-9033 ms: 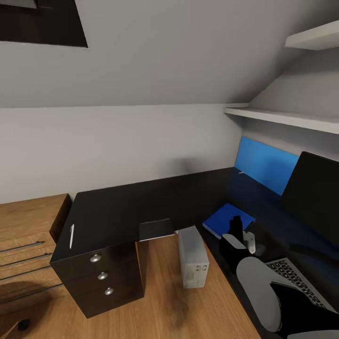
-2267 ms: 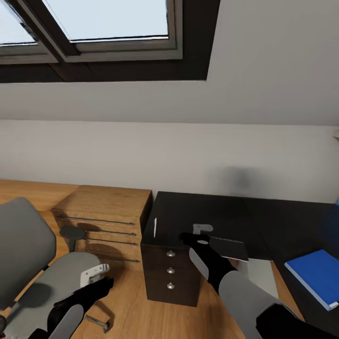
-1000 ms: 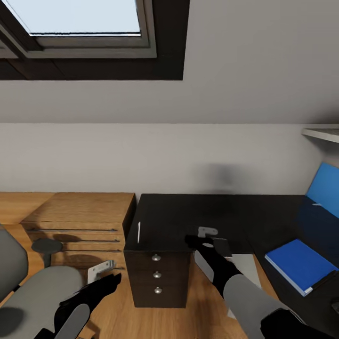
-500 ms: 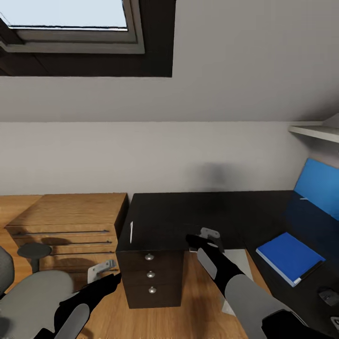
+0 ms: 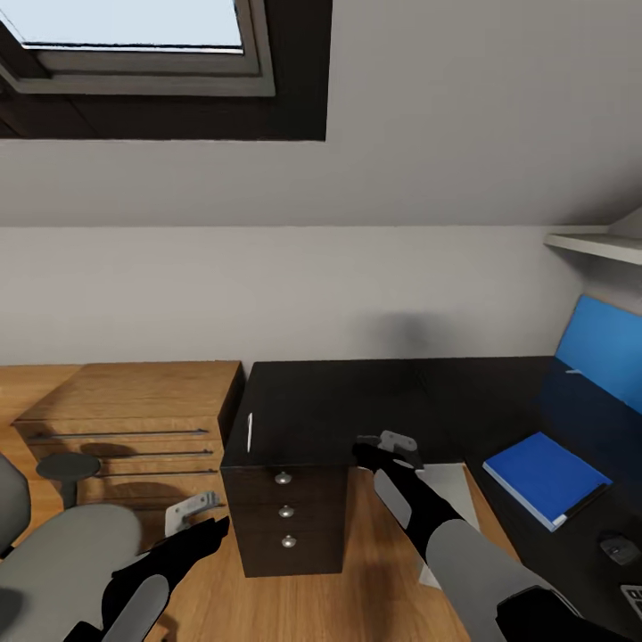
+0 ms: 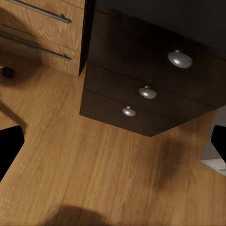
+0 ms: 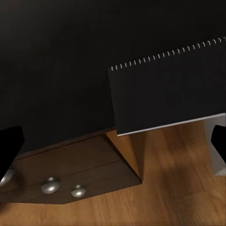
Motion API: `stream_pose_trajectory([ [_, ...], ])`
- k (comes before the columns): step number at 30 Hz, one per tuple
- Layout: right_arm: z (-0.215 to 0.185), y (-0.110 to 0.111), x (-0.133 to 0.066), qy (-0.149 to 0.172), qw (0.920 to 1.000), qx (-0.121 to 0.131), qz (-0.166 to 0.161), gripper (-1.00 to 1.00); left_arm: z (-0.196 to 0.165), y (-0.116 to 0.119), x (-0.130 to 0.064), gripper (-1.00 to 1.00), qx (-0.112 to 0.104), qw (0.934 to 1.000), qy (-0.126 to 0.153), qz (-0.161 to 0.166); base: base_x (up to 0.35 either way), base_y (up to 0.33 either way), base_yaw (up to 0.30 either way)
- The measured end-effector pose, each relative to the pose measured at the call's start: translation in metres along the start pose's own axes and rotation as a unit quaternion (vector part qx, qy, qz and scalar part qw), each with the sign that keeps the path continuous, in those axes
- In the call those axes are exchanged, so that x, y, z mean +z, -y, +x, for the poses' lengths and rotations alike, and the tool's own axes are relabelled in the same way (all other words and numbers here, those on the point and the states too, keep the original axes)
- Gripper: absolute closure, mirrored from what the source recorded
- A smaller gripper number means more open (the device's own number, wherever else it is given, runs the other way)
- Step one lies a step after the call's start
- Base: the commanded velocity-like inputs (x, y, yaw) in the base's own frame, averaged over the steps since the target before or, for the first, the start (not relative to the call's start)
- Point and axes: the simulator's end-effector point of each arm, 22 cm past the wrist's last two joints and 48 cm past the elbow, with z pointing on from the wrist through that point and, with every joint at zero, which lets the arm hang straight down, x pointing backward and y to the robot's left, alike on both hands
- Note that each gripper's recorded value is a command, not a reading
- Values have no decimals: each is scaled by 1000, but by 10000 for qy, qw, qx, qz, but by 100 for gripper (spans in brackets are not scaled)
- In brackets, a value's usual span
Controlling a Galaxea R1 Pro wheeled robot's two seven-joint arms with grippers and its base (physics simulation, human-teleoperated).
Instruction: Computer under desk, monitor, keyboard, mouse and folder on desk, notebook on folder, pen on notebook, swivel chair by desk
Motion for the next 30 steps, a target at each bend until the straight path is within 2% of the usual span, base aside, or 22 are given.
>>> stream_pose_trajectory([
  [7,5,2,6,-1,10000,0,1,-100,4,-1,7,-100,1,10000,-4,2,0,19,0],
  [17,13,5,15,3,10000,-8,3,-100,12,-2,17,-100,3,10000,-11,8,0,237,-46],
  [23,17,6,19,17,10000,-7,0,-100,15,-3,22,-100,3,10000,3,14,-12,31,-193],
  [30,24,8,25,17,10000,-8,-1,-100,20,-5,29,-100,2,10000,15,11,-177,3,-32],
])
